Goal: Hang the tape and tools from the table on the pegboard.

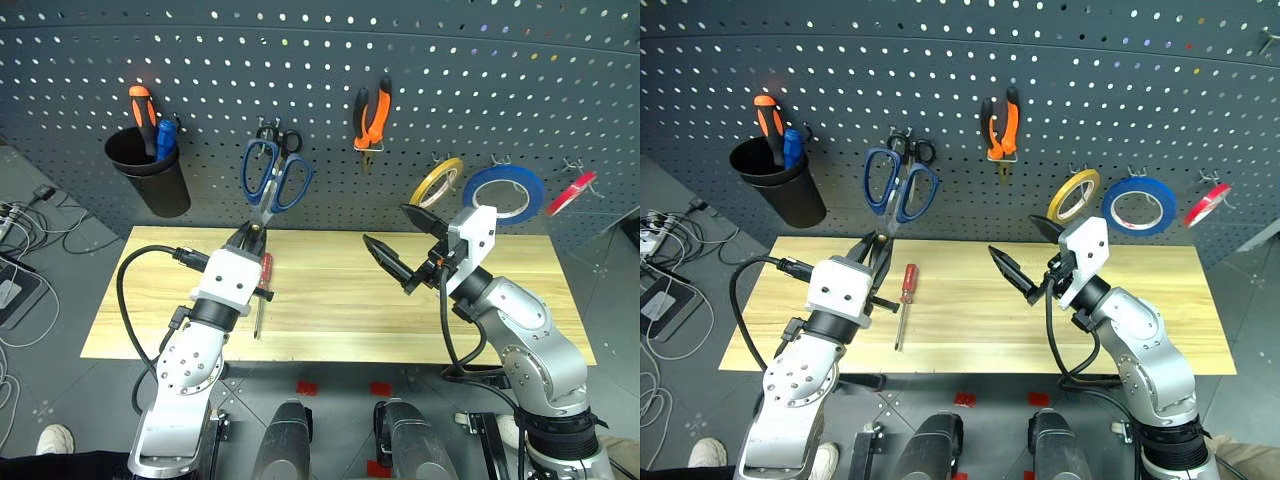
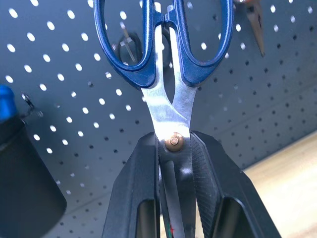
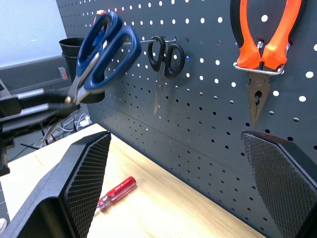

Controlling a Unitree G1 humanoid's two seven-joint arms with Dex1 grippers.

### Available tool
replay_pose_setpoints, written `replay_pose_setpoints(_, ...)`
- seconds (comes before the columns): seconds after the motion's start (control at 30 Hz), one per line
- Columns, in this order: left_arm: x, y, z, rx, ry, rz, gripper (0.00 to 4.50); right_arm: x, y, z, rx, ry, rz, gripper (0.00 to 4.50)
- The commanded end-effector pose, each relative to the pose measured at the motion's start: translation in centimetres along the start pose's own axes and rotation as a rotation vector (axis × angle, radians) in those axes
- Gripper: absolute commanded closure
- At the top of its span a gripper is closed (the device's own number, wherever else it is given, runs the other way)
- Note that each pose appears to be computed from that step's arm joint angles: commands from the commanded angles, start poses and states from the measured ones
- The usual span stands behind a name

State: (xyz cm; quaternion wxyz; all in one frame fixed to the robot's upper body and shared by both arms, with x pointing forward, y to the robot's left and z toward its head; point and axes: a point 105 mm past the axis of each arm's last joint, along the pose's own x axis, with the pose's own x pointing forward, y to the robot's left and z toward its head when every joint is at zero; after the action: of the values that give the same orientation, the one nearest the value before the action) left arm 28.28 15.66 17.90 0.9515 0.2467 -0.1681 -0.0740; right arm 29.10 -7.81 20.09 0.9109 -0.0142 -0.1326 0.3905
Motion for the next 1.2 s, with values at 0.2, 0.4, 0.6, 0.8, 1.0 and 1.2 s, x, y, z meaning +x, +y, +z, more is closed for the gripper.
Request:
replay_pose_setpoints(0.2,0.5,0.2,0.1,-0.028,-0.009,0.025,3.94,0.0,0.2,1.2,-0.027,-0.037,0.012,0.0)
replay_pose_setpoints(0.4,1.1,-0.2,-0.9,-0.064,0.028,0.009,3.94,-0.1,0.1,1.1,-0.026,-0.027,0.005,0.0)
replay_pose_setpoints(0.6,1.7,-0.3,-1.7,-0.092,0.073,0.009,3.94,0.0,0.0,1.1,-0.03,-0.026,0.003,0.0)
replay_pose_setpoints(0.8,1.8,-0.5,-2.0,-0.1,0.091,0.008,2.7,-0.1,0.0,1.0,-0.035,-0.019,0.003,0.0)
replay_pose_setpoints(1.0,1.4,-0.8,-3.0,-0.103,0.133,0.01,0.87,-0.5,0.4,0.4,-0.044,0.003,0.03,0.0)
replay_pose_setpoints(1.2,0.4,-1.0,-6.8,-0.164,0.301,0.054,0.04,-0.4,1.7,-0.8,-0.069,0.034,0.141,0.0)
